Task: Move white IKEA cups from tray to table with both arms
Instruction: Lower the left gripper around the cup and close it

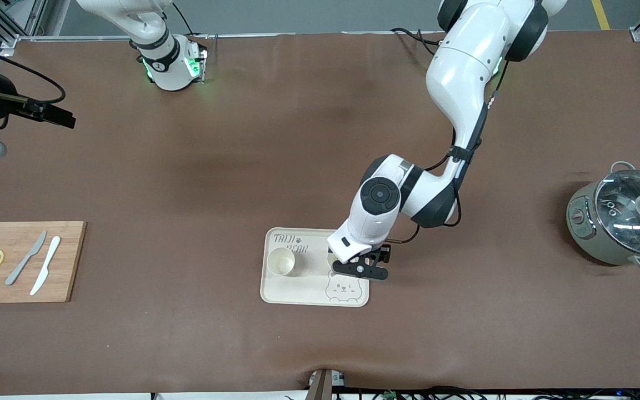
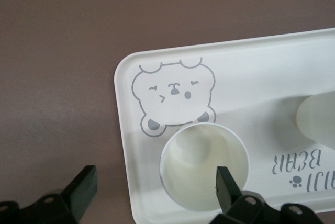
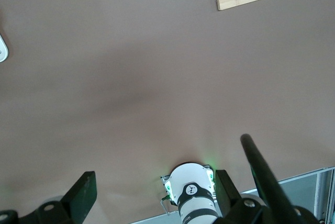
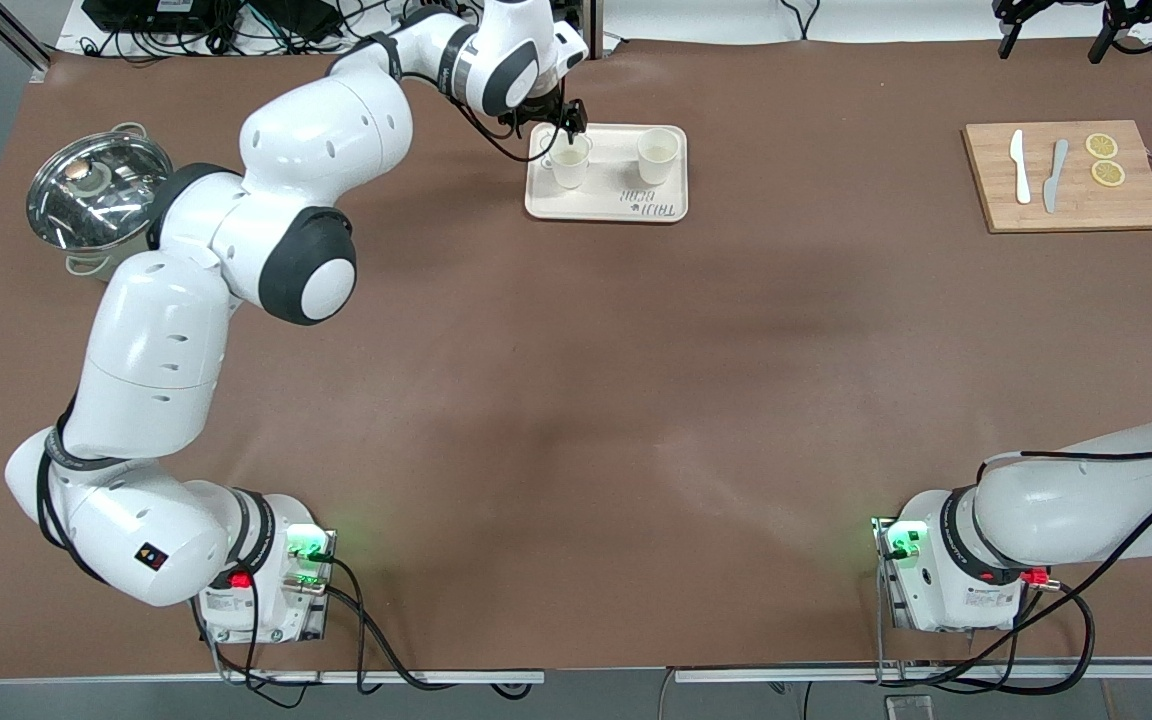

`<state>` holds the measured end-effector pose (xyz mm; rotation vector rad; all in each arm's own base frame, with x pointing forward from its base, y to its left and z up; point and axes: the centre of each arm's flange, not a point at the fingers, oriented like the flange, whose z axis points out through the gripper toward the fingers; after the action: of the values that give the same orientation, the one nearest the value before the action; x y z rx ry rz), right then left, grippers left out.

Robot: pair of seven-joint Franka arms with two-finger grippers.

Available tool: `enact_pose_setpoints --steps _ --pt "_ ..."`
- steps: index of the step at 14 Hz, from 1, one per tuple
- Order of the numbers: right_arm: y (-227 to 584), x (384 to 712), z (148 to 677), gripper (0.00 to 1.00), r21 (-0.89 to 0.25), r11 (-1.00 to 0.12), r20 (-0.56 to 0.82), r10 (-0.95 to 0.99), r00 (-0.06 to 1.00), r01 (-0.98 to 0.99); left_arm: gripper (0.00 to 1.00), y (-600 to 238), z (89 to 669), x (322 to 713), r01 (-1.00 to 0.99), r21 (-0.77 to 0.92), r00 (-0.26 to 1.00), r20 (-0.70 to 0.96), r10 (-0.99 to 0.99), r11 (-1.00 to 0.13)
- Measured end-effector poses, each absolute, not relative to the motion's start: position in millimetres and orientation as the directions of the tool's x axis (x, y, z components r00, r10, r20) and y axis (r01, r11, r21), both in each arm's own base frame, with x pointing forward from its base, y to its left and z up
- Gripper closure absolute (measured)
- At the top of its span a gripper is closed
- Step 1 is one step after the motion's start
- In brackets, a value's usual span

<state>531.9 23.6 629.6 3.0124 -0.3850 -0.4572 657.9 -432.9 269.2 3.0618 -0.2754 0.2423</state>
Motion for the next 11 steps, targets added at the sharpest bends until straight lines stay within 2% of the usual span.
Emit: enact_pose_setpoints --steps 11 --pt "24.4 532.0 628.2 0.0 0.108 -0.966 -0.287 -0.256 0.923 -0.235 0.0 -434.2 242.3 661.5 -0.177 0.057 0.968 0.191 -0.163 -0.983"
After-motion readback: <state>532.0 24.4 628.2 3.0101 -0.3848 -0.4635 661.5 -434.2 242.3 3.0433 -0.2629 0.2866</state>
